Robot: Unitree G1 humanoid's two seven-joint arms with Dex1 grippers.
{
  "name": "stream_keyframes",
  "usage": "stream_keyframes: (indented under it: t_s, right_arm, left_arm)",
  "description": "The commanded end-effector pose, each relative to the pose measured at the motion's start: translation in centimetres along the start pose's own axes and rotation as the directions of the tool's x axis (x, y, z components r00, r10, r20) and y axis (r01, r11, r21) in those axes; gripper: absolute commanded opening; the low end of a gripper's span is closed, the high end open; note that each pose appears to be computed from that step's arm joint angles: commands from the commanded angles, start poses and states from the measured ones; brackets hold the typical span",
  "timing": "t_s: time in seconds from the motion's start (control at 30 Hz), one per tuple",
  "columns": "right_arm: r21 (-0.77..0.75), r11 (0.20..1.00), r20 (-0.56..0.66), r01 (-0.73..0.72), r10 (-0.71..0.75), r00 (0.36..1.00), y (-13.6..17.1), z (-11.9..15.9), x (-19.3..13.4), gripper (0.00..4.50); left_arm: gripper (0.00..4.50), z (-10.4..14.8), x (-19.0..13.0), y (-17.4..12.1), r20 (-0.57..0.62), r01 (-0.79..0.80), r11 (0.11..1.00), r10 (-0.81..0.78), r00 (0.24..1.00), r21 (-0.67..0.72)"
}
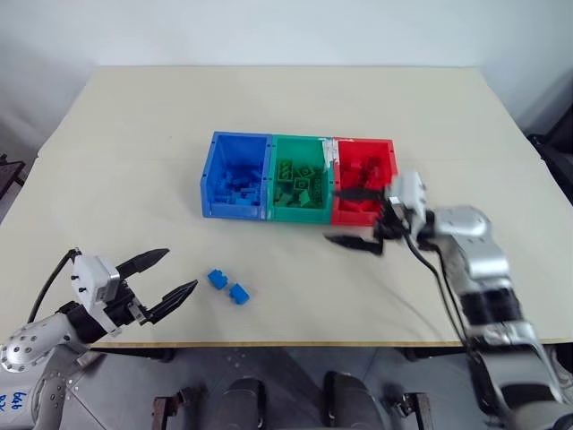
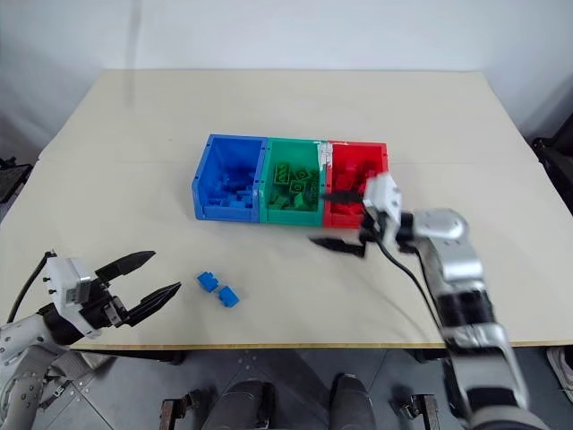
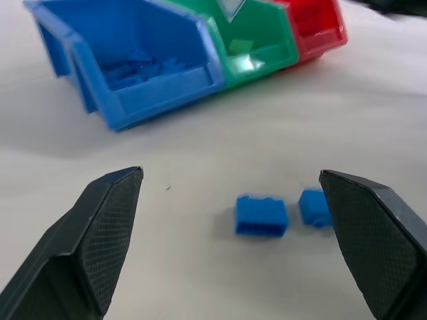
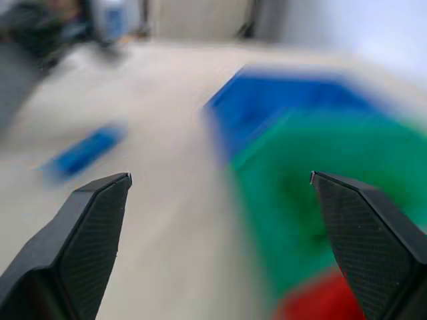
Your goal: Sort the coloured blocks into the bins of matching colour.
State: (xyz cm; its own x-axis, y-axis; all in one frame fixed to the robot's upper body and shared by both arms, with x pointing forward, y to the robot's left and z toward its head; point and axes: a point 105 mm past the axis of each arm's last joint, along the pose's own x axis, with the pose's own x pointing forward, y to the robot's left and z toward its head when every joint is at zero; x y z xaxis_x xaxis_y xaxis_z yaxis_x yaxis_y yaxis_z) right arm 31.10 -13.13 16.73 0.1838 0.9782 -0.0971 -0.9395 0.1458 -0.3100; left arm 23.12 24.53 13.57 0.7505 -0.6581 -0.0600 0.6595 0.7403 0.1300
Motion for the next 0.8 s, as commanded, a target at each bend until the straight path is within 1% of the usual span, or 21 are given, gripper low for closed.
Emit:
stream_keyframes:
  t_s: [0.03,0.1,0.17,0.23,0.33,0.4,0.43,0.5,0.53,0.57,0.67,0.8]
  right_arm:
    - [-0.065,0.994,-0.039,-0.087,0.085,0.996,2.7,0.0,-2.3,4.48]
    - [-0.04,0.997,-0.047,-0.07,0.068,0.997,3.5,-0.6,-3.2,4.48]
    - [-0.018,0.999,-0.053,-0.038,0.037,0.998,3.6,-1.0,-3.8,4.48]
    - [-0.001,1.0,-0.049,-0.011,0.011,0.999,3.6,-1.1,-4.0,4.48]
    - [-0.001,1.0,-0.039,-0.009,0.009,0.999,3.7,-0.9,-3.8,4.48]
    - [-0.003,1.0,-0.038,-0.015,0.015,0.999,3.8,-0.8,-3.7,4.48]
    - [0.001,1.0,-0.041,-0.02,0.02,0.999,3.9,-0.7,-3.7,4.48]
    - [0.029,0.999,-0.052,-0.04,0.042,0.998,4.2,-0.6,-3.9,4.48]
    - [0.041,0.998,-0.06,-0.051,0.053,0.997,4.5,-0.6,-3.9,4.48]
    - [0.048,0.997,-0.065,-0.058,0.061,0.996,4.8,-0.5,-4.0,4.48]
    - [0.061,0.997,-0.076,-0.053,0.058,0.995,5.4,-0.3,-4.1,4.48]
    - [0.055,0.998,-0.084,-0.016,0.02,0.996,5.7,-0.2,-4.1,4.48]
  left_arm:
    - [4.5,0.2,-2.9,1.6,-0.026,-0.06,0.997,0.061,0.998,0.056]
    - [4.5,-0.1,-4.3,2.2,-0.057,-0.082,0.995,0.086,0.995,0.061]
    - [4.5,-1.1,-5.5,2.2,-0.129,-0.052,0.998,0.056,0.99,0.034]
    - [4.5,-1.0,-5.1,1.1,-0.192,0.074,0.996,-0.062,0.979,0.055]
    - [4.5,0.4,-2.8,-0.1,-0.192,0.231,0.968,-0.209,0.959,0.098]
    - [4.5,1.0,-1.3,-1.1,-0.21,0.333,0.935,-0.303,0.93,0.125]
    - [4.5,1.2,-0.4,-1.8,-0.229,0.398,0.906,-0.361,0.904,0.143]
    - [4.5,0.7,1.4,-2.9,-0.342,0.532,0.834,-0.461,0.818,0.147]
    - [4.5,0.4,1.9,-3.2,-0.399,0.576,0.802,-0.483,0.779,0.155]
    - [4.5,0.4,2.4,-3.3,-0.426,0.609,0.778,-0.503,0.752,0.156]
    - [4.5,1.0,4.7,-3.7,-0.435,0.668,0.724,-0.553,0.711,0.171]
    - [4.5,0.2,7.6,-3.3,-0.537,0.75,0.627,-0.567,0.625,0.211]
